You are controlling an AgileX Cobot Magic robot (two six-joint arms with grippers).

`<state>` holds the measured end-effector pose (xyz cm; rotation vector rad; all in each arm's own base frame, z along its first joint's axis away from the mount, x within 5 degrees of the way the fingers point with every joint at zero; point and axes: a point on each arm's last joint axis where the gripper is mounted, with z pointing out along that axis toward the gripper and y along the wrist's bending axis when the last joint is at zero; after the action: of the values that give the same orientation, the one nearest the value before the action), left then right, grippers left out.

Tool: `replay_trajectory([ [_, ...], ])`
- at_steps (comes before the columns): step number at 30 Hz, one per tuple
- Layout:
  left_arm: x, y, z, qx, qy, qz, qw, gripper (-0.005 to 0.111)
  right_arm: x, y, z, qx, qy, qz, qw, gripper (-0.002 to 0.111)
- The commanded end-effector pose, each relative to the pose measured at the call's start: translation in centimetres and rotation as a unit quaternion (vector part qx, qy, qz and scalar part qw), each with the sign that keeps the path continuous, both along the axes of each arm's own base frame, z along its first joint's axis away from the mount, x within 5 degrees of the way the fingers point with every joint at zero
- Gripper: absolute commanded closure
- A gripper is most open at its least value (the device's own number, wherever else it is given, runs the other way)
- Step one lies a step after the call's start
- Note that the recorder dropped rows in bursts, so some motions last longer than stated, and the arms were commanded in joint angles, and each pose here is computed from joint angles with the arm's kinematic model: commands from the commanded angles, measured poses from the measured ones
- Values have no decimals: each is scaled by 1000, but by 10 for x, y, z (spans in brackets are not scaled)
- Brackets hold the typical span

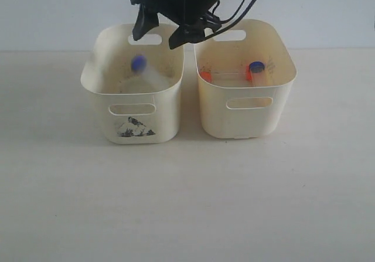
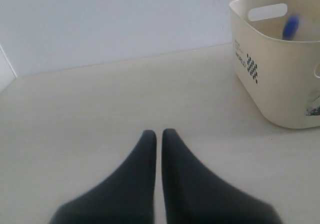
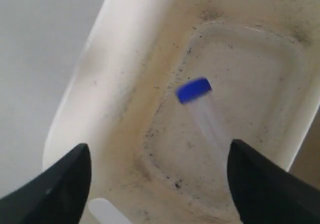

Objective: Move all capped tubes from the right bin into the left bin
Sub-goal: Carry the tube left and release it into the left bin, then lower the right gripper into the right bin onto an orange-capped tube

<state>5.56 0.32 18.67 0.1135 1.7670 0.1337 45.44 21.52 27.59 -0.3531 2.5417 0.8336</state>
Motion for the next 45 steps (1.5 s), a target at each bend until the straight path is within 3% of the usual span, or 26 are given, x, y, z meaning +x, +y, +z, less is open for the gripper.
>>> replay_trajectory([
  [1, 0, 0, 3, -6, -11, 0, 1000, 102, 3, -13, 7, -55, -34, -1, 998, 55],
  [4, 0, 0, 3, -6, -11, 0, 1000, 102, 8, -33, 13, -137, -59, -51, 987, 69],
  [8, 0, 0, 3, -6, -11, 0, 1000, 102, 11, -53, 5, -235, -42, -104, 966, 70],
  [18, 0, 0, 3, -6, -11, 0, 1000, 102, 13, -63, -4, -324, -47, -112, 938, 70],
  [24, 0, 0, 3, -6, -11, 0, 1000, 102, 21, -63, -27, -383, -71, 12, 921, 67],
  [30, 0, 0, 3, -6, -11, 0, 1000, 102, 22, -73, -48, -377, -79, 111, 916, 60],
  [38, 0, 0, 3, -6, -11, 0, 1000, 102, 35, -117, -65, -400, -97, 162, 897, 60],
  [45, 0, 0, 3, -6, -11, 0, 1000, 102, 36, -110, -78, -362, -146, 293, 873, 60],
])
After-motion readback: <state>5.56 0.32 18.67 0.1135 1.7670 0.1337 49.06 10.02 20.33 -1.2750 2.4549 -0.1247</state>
